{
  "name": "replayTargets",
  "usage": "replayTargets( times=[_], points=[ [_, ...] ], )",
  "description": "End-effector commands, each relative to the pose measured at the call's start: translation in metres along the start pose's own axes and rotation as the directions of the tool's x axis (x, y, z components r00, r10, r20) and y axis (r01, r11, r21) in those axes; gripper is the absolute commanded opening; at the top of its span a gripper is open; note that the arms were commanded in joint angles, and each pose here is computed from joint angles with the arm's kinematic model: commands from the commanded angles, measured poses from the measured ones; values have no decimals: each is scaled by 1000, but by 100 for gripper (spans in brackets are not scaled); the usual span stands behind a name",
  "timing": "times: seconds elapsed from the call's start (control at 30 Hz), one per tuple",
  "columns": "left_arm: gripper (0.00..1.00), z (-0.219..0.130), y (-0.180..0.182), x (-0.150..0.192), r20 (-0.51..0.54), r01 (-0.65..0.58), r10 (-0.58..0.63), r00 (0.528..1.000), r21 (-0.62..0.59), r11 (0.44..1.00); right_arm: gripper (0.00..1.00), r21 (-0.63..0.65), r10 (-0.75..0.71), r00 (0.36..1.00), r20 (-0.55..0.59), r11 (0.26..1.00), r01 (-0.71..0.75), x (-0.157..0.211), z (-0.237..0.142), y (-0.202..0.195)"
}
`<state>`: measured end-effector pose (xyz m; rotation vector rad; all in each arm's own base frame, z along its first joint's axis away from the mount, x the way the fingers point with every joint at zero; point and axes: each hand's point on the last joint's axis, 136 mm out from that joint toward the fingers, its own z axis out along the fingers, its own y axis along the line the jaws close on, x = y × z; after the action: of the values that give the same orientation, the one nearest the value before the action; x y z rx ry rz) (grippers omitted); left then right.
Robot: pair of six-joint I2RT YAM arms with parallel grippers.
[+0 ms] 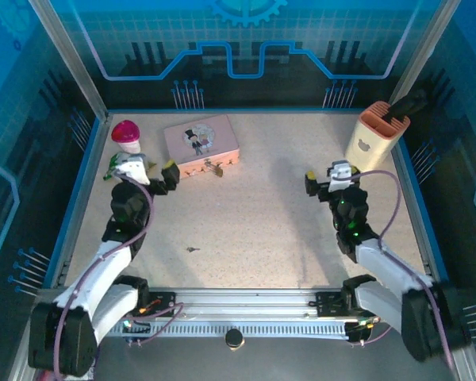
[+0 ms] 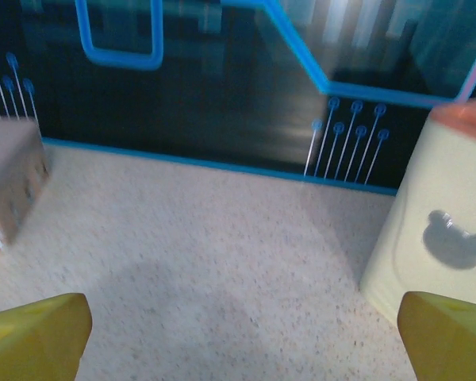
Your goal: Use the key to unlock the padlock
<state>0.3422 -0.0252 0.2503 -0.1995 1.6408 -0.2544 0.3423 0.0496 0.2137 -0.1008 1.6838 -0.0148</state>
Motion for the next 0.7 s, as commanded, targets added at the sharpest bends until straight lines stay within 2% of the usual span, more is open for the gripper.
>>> replayTargets(
  times=[0.0, 0.1, 0.17, 0.3, 0.47, 0.6, 0.67],
  points=[
    [99, -20, 18, -3, -101, 260, -282, 954, -185, 948, 100, 64, 255, 958, -132, 966, -249, -13, -25, -16],
    [99, -42, 27, -11, -118, 353, -401, 908, -300, 886, 100, 205, 493, 848, -195, 866, -456, -11, -61, -41],
    [99, -58, 29, -2, -148, 403, -472, 869, -343, 849, 100, 153, 511, 838, -190, 859, -489, -18, -75, -40],
    [99, -68, -2, 4, -229, 425, -449, 864, -146, 893, 100, 64, 510, 819, -261, 856, -513, -16, -95, -26],
    [99, -75, -33, 25, -413, 397, -372, 832, -27, 918, 100, 25, 471, 776, -419, 861, -509, -2, -109, -6],
    [99, -77, -48, 55, -537, 351, -307, 786, -21, 936, 99, -53, 432, 753, -496, 851, -523, 1, -114, 20],
    [99, -81, -55, 68, -568, 311, -267, 779, -19, 950, 98, -104, 399, 752, -524, 847, -521, 1, -115, 39]
  ],
)
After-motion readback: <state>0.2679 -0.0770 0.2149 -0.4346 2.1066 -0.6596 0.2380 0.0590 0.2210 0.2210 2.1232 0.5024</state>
